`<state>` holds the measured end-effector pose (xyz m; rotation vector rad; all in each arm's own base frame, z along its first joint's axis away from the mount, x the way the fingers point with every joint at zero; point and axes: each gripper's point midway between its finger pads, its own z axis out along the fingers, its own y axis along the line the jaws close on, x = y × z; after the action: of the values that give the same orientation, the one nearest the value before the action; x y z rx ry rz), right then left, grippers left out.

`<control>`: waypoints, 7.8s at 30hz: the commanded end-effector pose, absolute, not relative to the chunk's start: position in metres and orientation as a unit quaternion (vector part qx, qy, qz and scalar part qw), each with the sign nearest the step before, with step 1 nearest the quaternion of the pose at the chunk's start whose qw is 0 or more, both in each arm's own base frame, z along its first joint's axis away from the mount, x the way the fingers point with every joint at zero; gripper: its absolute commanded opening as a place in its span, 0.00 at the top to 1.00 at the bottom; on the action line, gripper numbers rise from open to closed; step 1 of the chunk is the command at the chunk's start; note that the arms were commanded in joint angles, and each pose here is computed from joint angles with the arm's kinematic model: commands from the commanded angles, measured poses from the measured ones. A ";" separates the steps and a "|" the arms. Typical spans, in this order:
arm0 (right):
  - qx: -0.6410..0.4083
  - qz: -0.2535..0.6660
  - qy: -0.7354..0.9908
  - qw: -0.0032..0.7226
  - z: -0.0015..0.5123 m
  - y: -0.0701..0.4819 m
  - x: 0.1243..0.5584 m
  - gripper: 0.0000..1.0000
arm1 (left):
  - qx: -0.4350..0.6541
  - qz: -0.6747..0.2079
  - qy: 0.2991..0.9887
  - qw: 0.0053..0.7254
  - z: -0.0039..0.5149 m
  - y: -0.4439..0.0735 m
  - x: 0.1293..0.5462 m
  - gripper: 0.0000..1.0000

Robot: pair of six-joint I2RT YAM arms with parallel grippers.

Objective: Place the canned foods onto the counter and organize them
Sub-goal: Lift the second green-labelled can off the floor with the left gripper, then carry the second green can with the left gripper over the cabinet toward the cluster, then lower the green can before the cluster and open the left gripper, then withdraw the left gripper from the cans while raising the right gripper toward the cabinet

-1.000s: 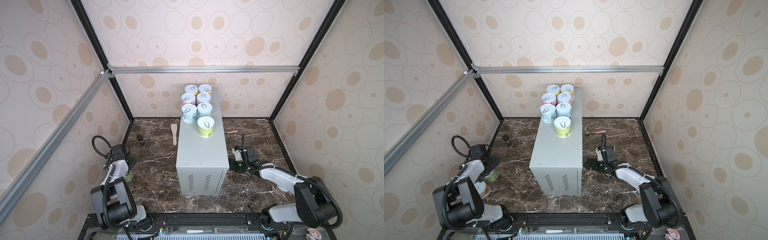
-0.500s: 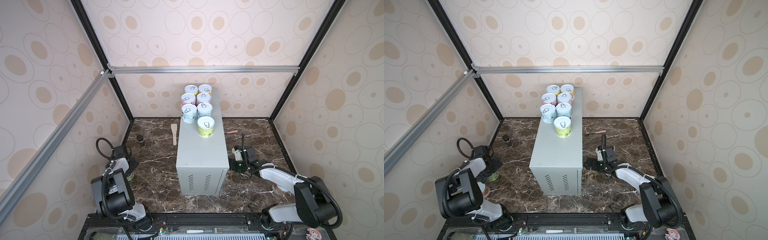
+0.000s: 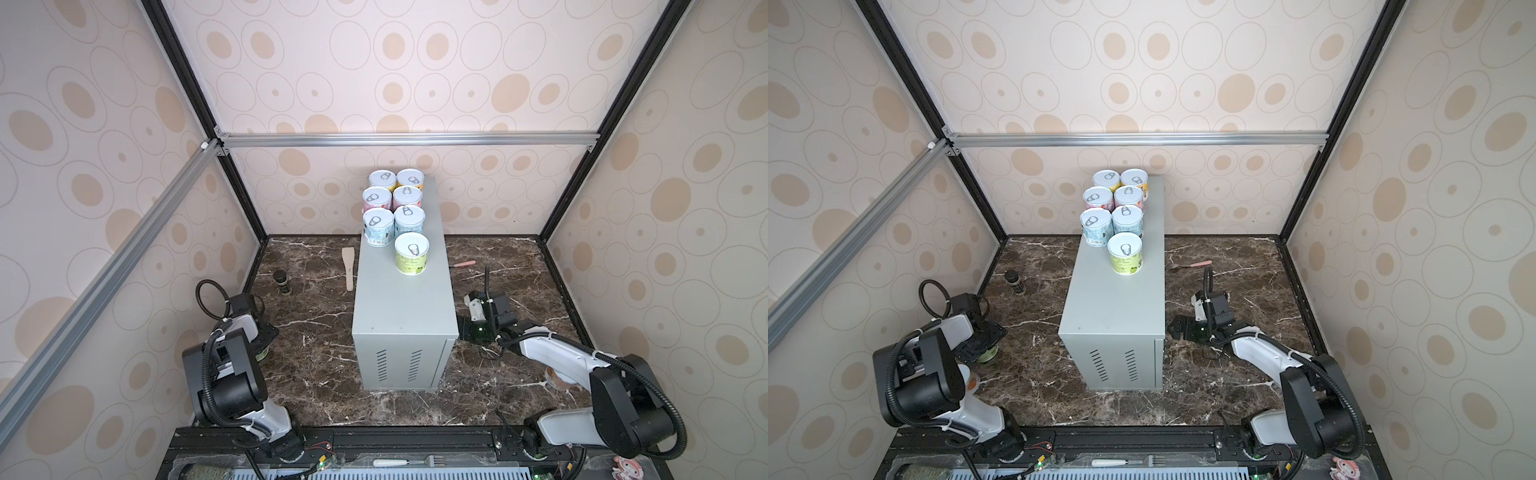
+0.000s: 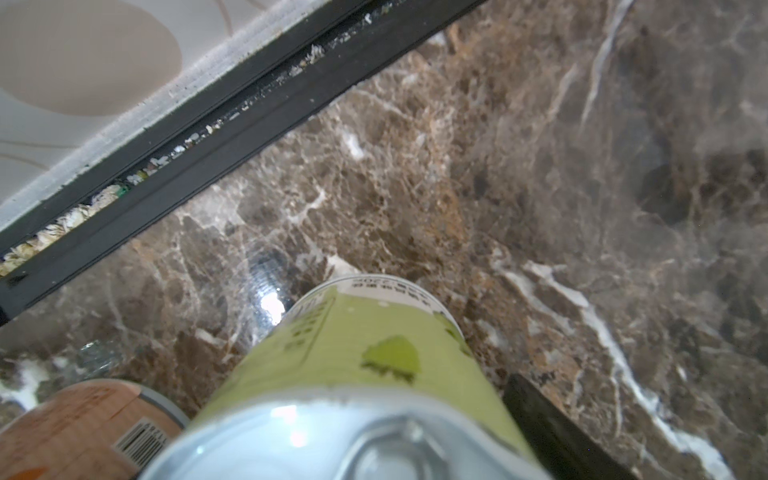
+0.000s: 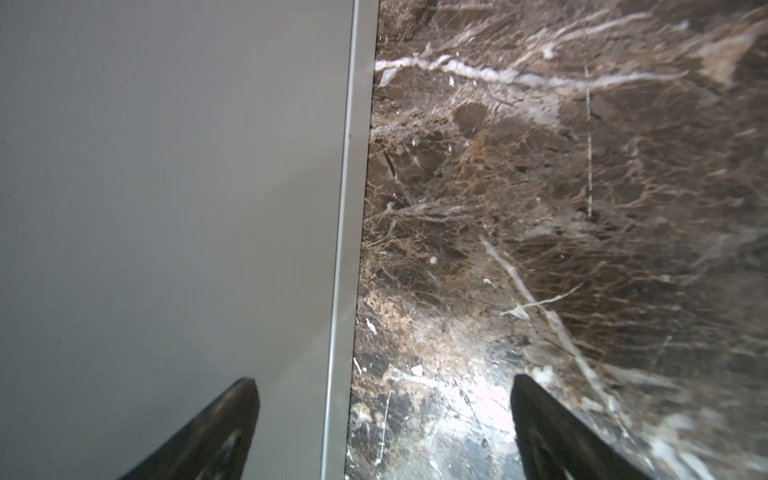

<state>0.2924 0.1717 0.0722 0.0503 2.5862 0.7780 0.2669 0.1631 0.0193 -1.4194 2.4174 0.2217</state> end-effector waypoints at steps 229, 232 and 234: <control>-0.126 0.191 0.844 0.485 0.385 0.216 0.328 0.03 | 0.026 -0.104 0.841 0.530 0.390 -0.160 0.345 0.44; -0.131 0.193 0.845 0.482 0.384 0.222 0.331 0.03 | 0.026 -0.102 0.842 0.529 0.388 -0.158 0.344 0.43; -0.133 0.195 0.845 0.480 0.384 0.226 0.332 0.03 | 0.024 -0.100 0.842 0.530 0.388 -0.156 0.343 0.42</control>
<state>0.3310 0.2237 0.3732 -0.3142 2.0889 0.4826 0.3435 -0.1562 0.3817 0.0493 2.0337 -0.2240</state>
